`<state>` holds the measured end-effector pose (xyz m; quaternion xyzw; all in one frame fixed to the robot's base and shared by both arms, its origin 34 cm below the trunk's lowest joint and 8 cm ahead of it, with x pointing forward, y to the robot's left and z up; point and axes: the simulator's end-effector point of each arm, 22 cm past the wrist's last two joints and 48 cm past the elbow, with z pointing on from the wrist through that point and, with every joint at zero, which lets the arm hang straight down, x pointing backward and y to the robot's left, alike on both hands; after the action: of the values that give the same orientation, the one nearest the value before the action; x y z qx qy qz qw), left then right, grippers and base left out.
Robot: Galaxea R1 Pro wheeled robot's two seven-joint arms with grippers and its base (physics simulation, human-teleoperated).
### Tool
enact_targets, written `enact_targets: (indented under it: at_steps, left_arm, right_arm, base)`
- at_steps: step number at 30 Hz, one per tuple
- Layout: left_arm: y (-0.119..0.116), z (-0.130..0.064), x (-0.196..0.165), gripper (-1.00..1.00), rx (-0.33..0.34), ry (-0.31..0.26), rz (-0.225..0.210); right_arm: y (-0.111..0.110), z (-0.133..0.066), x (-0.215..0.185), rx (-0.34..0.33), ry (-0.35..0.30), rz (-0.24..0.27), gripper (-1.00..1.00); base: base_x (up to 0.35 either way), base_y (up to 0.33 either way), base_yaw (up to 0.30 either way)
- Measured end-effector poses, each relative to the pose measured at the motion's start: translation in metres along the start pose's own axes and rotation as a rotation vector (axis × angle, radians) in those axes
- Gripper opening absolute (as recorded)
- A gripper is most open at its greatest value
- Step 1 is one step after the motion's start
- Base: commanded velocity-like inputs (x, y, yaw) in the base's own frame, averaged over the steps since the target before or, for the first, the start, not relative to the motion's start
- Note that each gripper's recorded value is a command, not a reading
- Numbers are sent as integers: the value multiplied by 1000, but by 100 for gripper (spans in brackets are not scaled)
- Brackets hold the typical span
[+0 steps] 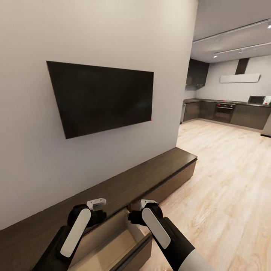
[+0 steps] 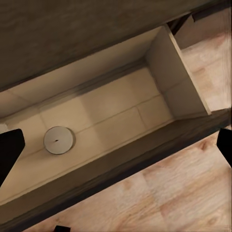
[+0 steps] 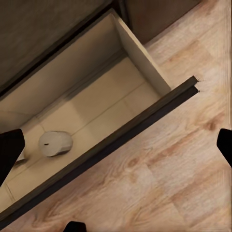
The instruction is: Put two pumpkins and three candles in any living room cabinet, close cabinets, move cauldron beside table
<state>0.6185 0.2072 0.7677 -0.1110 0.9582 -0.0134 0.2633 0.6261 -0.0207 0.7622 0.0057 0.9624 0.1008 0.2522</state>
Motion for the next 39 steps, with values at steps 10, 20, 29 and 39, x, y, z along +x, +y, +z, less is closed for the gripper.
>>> enact_targets:
  at_steps: [10, 20, 29, 39]
  left_arm:
    - [-1, -14, -9, 100, -1, 0, 0]
    - [-2, -22, -14, 100, 0, -2, 0]
    - [-2, -22, -15, 100, -2, -5, 4]
    - [-1, -22, -15, 100, -4, -7, 6]
  right_arm:
    - [3, -14, -9, 0, 0, 0, 100]
    - [5, -21, -13, -1, 0, 0, 100]
    - [5, -21, -13, -2, 1, 0, 100]
    - [5, -21, -13, -4, 0, 2, 100]
  base:
    - [0, 0, -281]
    - [0, 0, -281]
    - [0, 0, -281]
    - [0, 0, -281]
